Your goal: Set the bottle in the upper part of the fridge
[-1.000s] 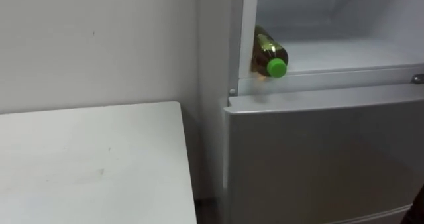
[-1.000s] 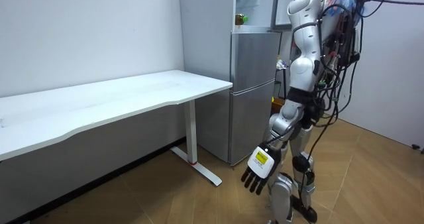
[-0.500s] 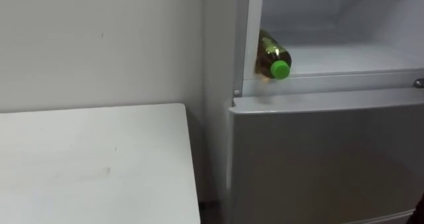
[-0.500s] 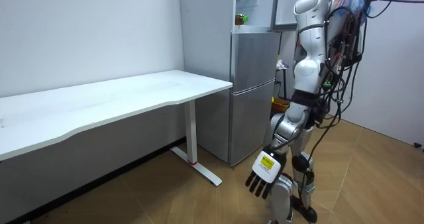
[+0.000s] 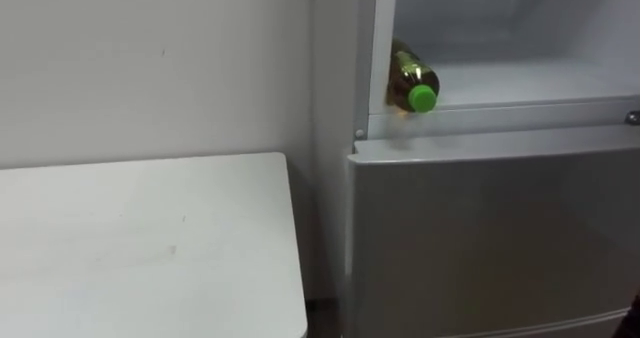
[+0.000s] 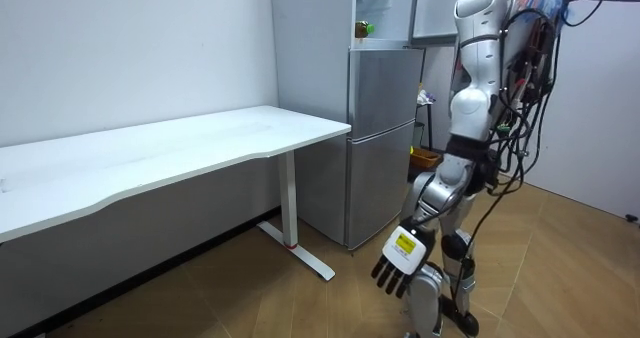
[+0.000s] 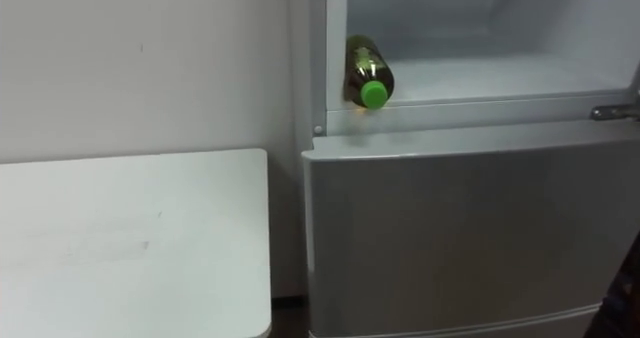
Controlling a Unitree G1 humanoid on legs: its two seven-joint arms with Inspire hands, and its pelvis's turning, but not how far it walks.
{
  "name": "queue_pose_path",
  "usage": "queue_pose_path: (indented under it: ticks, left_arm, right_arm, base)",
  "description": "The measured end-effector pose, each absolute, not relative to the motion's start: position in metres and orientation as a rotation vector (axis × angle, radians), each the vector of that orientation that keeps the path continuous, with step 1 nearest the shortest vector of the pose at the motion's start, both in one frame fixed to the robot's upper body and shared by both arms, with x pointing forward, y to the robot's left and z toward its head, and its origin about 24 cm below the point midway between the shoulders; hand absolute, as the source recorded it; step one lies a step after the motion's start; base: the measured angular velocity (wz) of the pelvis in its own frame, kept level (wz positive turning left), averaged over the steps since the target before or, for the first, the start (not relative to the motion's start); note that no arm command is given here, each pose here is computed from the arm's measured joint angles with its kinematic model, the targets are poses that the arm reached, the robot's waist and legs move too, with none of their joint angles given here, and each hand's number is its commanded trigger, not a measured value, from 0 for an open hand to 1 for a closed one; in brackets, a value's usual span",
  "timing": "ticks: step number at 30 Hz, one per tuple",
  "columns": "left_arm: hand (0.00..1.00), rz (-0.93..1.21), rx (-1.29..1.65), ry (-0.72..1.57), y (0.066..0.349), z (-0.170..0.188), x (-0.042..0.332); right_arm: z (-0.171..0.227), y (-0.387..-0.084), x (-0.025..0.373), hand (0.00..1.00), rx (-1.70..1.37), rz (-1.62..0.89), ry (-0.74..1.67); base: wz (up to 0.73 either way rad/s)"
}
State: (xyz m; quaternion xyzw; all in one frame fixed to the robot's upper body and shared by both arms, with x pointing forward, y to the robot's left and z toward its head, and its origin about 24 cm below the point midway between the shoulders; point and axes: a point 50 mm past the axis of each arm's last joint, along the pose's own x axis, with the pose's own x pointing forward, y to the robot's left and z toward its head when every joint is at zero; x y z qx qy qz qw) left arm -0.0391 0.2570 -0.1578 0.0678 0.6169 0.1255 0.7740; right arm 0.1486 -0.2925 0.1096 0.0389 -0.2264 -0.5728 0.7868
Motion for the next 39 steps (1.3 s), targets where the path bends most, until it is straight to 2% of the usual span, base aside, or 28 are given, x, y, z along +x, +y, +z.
queue_pose_path:
  ticks: [15, 25, 34, 39]
  left_arm:
    - [0.0, 0.225, 0.159, 1.327, 0.255, -0.158, -0.036]
    - [0.0, 0.188, 0.138, 1.336, 0.255, -0.159, -0.03]
    - [0.0, 0.115, 0.212, 1.347, 0.262, -0.157, -0.024]
    - [0.0, 0.083, 0.243, 1.358, 0.261, -0.157, -0.022]
  right_arm:
    - [0.105, -0.259, 0.169, 0.0, -0.002, -0.888, -0.454]
    - [0.12, -0.254, 0.187, 0.0, -0.196, -0.713, -0.533]
    - [0.144, -0.232, 0.211, 0.0, -0.292, -0.519, -0.669]
    - [0.144, -0.228, 0.213, 0.0, -0.341, -0.467, -0.671]
  base:
    - [0.03]
    - [0.06]
    - [0.09]
    - [0.09]
